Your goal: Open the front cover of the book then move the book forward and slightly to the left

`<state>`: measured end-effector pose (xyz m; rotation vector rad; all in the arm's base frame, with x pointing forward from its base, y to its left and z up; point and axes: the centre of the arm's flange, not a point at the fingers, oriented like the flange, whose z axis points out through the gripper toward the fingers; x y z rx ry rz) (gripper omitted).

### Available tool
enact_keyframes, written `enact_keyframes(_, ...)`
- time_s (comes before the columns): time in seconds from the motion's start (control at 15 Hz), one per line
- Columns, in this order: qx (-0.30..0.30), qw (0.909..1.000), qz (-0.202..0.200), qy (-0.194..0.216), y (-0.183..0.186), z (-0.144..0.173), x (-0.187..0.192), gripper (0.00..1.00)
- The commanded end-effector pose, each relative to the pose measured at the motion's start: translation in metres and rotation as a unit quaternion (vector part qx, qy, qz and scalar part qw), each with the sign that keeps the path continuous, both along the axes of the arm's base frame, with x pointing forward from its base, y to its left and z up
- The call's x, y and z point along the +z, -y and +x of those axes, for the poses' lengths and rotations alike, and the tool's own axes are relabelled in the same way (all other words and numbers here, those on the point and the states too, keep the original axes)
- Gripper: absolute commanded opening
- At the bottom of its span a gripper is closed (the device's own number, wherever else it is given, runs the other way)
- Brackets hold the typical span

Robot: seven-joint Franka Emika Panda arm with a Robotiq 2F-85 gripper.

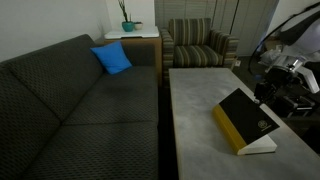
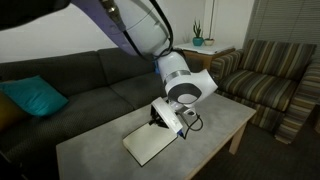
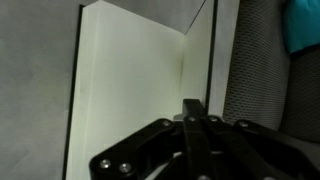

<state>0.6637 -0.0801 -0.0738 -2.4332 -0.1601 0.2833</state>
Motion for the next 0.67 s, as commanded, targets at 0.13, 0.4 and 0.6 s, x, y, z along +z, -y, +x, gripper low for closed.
enact_keyframes(0.13,0.035,0.9979,0.054,0.005,-0.026,0.003,0.023,0.0)
enact_keyframes(0.4,0.047,0.9976,0.051,0.005,-0.045,0.012,0.017,0.0)
enact_keyframes(0.6,0.062,0.9966,0.048,-0.026,-0.059,0.015,0.004,0.0)
